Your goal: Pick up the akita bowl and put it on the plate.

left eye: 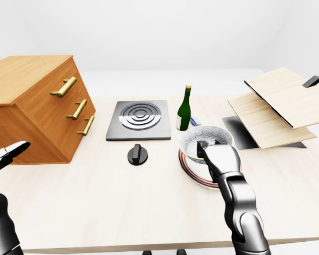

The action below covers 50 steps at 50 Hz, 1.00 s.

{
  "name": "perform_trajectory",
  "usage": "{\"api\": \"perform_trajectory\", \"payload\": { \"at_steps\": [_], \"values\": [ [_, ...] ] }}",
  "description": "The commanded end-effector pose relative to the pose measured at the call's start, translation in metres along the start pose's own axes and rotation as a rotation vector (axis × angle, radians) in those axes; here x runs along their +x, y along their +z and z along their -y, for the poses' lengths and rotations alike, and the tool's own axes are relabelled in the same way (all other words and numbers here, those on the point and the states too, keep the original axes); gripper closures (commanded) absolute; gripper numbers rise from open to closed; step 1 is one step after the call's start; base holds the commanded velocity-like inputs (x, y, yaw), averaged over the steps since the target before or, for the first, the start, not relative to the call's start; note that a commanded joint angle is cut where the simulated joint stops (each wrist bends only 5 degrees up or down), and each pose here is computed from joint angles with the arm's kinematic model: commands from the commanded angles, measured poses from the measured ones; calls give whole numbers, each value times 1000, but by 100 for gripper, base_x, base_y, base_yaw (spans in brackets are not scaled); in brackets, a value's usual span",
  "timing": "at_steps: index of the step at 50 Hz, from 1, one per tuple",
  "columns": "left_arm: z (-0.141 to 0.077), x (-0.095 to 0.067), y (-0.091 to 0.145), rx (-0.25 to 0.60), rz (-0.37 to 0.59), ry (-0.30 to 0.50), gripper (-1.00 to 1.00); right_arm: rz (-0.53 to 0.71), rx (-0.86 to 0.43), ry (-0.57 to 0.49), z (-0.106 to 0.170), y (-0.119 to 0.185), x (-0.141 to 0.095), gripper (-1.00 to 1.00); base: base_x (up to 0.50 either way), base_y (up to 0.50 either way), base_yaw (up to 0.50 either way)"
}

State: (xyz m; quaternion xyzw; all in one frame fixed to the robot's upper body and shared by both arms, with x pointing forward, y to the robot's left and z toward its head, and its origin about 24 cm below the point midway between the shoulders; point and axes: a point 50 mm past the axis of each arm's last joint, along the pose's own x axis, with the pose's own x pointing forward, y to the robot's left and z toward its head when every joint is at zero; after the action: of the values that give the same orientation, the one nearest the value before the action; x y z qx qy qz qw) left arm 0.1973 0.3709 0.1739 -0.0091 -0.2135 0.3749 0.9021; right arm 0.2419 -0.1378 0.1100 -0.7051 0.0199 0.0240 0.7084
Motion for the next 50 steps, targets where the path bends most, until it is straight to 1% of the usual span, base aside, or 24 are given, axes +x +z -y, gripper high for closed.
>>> {"api": "perform_trajectory", "payload": {
  "at_steps": [1, 15, 18, 21, 26, 28, 33, 36, 38, 50],
  "values": [
    [0, 1, -3, 3, -11, 2, -100, -15, 18, -33, 4, -7, -3, 100, 0, 0, 0],
    [1, 2, -12, 10, -47, 7, -100, -34, 22, -38, 6, -13, -4, 100, 0, 0, 0],
    [1, 1, -7, 6, -30, 7, -100, -34, 26, -39, 4, -13, -4, 100, 0, 0, 0],
    [1, 1, -10, 9, -40, 7, -100, -34, 28, -40, 5, -13, -3, 100, 0, 0, 0],
    [1, 2, -16, 13, -63, 7, -100, -32, 28, -43, 5, -14, -1, 100, 0, 0, 0],
    [1, 2, -13, 10, -51, 8, -100, -31, 29, -47, 6, -14, 1, 100, 0, 0, 0],
    [1, 3, -21, 17, -86, 7, -100, -29, 30, -52, 3, -15, 10, 100, 0, 0, 0],
    [1, 1, -9, 7, -40, 7, -100, -30, 32, -52, 1, -16, 13, 100, 0, 0, 0],
    [1, 1, -7, 6, -31, 6, -100, -32, 34, -51, 0, -18, 15, 100, 0, 0, 0],
    [0, 0, -4, 4, -16, 7, -100, -38, 34, -52, -1, -26, 33, 100, 0, 0, 0]
  ]
}}
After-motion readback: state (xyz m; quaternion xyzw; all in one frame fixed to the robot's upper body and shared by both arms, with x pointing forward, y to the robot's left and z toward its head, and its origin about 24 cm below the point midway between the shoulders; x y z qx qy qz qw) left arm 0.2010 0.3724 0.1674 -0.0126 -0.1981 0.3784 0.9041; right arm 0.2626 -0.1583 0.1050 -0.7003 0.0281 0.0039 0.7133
